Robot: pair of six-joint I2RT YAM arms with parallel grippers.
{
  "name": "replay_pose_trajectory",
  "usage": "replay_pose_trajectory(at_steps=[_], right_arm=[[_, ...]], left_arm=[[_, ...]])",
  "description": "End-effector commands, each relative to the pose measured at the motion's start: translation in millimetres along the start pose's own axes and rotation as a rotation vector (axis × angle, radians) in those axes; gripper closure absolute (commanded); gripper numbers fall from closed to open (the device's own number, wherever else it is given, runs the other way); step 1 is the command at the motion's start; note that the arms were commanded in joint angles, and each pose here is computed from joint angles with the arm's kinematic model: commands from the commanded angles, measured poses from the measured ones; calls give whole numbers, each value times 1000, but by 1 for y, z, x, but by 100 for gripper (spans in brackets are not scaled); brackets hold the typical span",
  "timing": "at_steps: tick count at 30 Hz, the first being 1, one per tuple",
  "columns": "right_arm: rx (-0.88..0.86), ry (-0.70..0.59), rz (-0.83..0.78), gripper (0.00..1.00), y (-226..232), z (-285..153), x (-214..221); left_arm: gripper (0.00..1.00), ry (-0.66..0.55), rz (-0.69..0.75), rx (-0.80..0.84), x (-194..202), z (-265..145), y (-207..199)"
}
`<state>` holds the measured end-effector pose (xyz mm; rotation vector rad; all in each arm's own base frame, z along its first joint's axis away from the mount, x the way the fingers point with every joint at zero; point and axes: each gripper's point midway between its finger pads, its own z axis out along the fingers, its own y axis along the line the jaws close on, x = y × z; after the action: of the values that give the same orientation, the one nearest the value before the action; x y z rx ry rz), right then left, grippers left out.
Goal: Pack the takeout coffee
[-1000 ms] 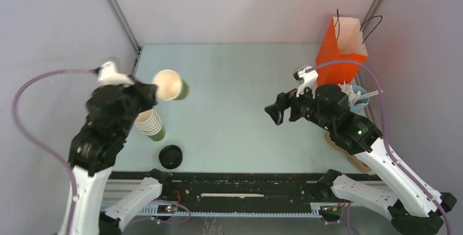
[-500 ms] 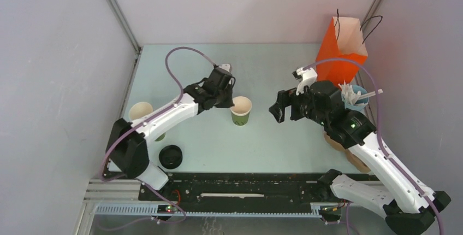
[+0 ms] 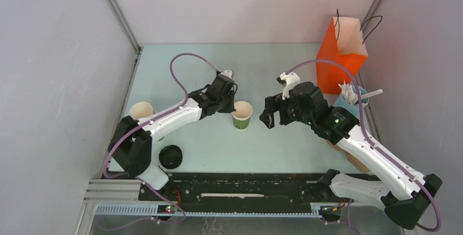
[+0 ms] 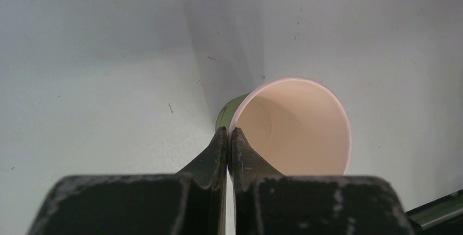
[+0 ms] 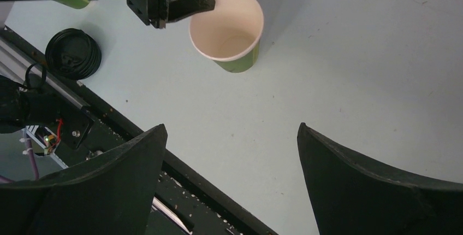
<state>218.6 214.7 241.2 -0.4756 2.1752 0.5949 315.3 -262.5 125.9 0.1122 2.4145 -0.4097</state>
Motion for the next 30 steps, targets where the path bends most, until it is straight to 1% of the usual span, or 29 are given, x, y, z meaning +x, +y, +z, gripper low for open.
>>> replay_pose_trajectory(at_steps=[1,3,4,5,6,8,12,14,16,18,20,22,24,26,27,30], right_arm=[[-25,-61,29,2,8,-5,-14],[-27,-56,29,2,9,-3,-12],[-29,-54,29,2,9,-2,-10],[-31,-49,29,2,10,-1,-8],[-33,-45,30,2,11,0,-7],[-36,-36,40,3,14,4,-3],[-54,-50,54,8,27,9,-5],[-79,-62,56,8,42,15,-7],[-114,-65,76,11,62,23,-6],[-169,-69,91,15,88,33,-7],[-201,-35,88,19,117,52,1],[-220,-16,80,22,144,71,6],[-187,18,98,26,164,96,14],[-178,44,122,31,191,118,15],[-167,73,131,34,202,132,23],[-150,135,131,34,237,164,44]], left_arm=[[100,-51,3,8,0,6,-9],[99,-53,0,5,2,8,-8],[95,-55,-2,7,3,7,-8],[86,-60,-3,7,3,6,-7],[80,-65,-5,3,3,5,-5],[73,-76,-3,0,3,-1,-3],[50,-106,1,-21,-5,-29,6],[41,-133,2,-70,-12,-60,19],[30,-195,-6,-155,-23,-105,45],[17,-288,-27,-225,-32,-156,72],[7,-390,-67,-280,-36,-209,101],[2,-474,-106,-310,-36,-252,124],[0,-550,-144,-287,-35,-286,136],[0,-599,-172,-257,-34,-306,142],[0,-619,-182,-245,-33,-312,144],[0,-636,-183,-241,-28,-320,150]])
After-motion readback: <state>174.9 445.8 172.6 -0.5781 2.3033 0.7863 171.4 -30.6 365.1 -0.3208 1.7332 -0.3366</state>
